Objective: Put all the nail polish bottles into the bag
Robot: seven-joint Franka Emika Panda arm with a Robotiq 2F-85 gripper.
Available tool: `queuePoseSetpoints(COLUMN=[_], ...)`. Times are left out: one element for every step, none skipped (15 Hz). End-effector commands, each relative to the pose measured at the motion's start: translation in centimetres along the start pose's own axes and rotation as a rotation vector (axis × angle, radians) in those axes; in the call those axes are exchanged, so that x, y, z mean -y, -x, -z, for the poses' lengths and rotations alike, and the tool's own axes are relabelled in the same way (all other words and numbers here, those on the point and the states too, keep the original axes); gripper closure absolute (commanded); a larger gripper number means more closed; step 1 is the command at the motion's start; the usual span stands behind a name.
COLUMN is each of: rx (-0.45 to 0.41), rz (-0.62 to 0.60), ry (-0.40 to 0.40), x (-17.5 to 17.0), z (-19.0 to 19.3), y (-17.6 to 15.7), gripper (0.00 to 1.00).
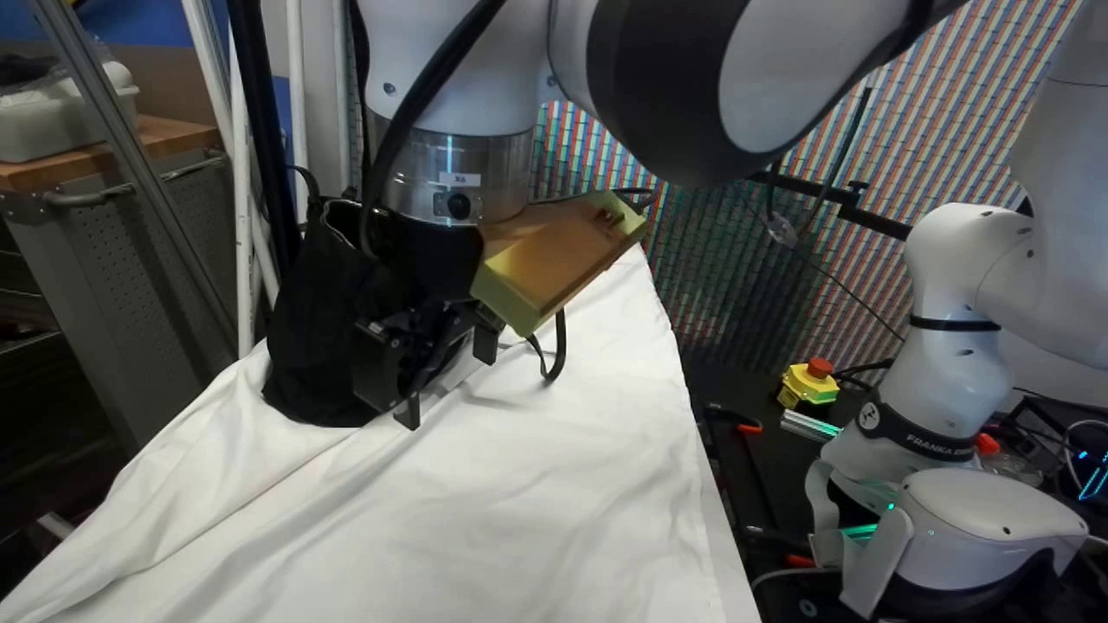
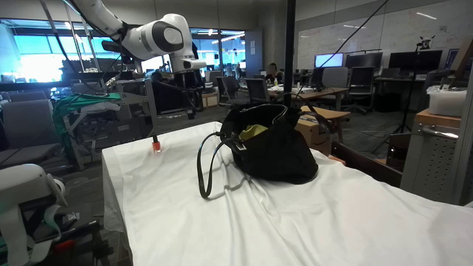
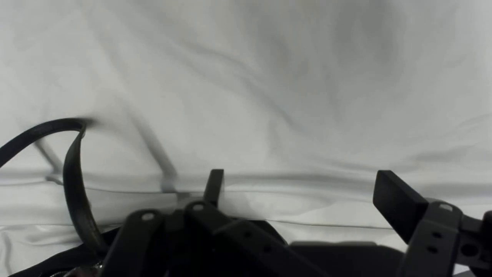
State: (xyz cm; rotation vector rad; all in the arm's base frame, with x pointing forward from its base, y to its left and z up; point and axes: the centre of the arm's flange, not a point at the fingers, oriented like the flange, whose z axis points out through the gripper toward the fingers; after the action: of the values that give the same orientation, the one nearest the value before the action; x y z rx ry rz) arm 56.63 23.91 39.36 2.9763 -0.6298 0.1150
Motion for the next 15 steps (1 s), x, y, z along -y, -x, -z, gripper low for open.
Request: queuePoseSetpoints(rx=[-0.02,-0.017,-0.015,-0.011,-0.007,-0.002,0.002,0.005,0.008,0.011,0.012,0.015,0.017,0.021,0.025], rz=[0.012,0.022,0.03,0.038,0.047,0.056,0.066,0.074,0.084,0.093,0.106,0.12,0.133,0.143,0.153], ry=[-0.013,-0.014,-0.015,-0.013,-0.009,-0.008,-0.008,-0.006,-0.008,-0.009,-0.01,-0.011,-0.013,-0.015,-0.013], x=[0.7,1.0,1.2,1.5,1.6,1.9,2.2,2.4,2.8,3.0,3.4,3.8,4.2,4.5,4.9], z=[-0.3,-0.6,-0.8,-1.1,-1.4,-1.8,-2.1,-2.3,-2.5,-2.7,-2.9,-3.0,-3.3,-3.4,-3.7], y=[1.9,2.3,2.7,3.0,3.4,3.8,4.2,4.6,5.0,5.4,5.8,6.3,6.8,7.2,7.6], gripper=[0.0,0.0,0.0,0.0,0.0,0.0,0.0,0.0,0.0,0.0,0.0,0.0,0.0,0.0,0.0])
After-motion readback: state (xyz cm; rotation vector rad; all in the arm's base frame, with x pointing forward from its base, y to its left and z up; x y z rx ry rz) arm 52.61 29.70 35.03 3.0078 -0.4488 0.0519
